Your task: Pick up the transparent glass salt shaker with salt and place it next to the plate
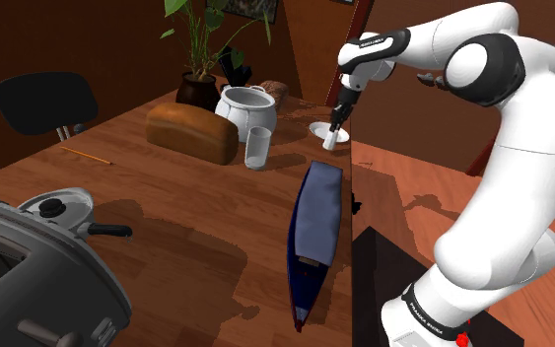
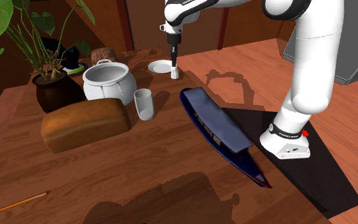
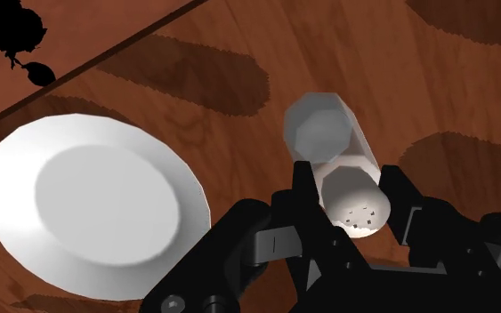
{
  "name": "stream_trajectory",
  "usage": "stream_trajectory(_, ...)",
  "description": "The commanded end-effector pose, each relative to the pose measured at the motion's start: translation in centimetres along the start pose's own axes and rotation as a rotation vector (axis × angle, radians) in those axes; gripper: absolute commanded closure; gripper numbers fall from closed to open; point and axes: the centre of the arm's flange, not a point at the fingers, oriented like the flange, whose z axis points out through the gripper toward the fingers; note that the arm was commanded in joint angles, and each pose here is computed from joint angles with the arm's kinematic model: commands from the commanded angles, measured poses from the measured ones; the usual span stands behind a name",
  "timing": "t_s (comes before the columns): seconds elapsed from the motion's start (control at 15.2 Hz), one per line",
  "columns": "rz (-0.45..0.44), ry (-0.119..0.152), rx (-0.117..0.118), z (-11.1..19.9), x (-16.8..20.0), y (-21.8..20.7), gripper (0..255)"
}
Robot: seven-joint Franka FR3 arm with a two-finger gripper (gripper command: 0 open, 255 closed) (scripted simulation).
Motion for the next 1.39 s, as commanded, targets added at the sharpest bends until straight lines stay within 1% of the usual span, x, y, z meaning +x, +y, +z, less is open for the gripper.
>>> stream_trajectory(0.0,0.0,0.0,0.0,1.1,0.0,0.1,255)
stream_trajectory(0.26,0.0,0.0,0.0,3.3,0.0,0.2,255)
stream_trajectory(0.79,0.0,0.0,0.0,3.3,0.0,0.2,255)
stream_trajectory(0.86,0.0,0.0,0.0,3.3,0.0,0.2,0)
stream_trajectory(1.19,0.0,0.0,0.0,3.3,0.0,0.2,0)
stream_trajectory(1.32,0.0,0.0,0.0,0.7,0.0,0.2,0)
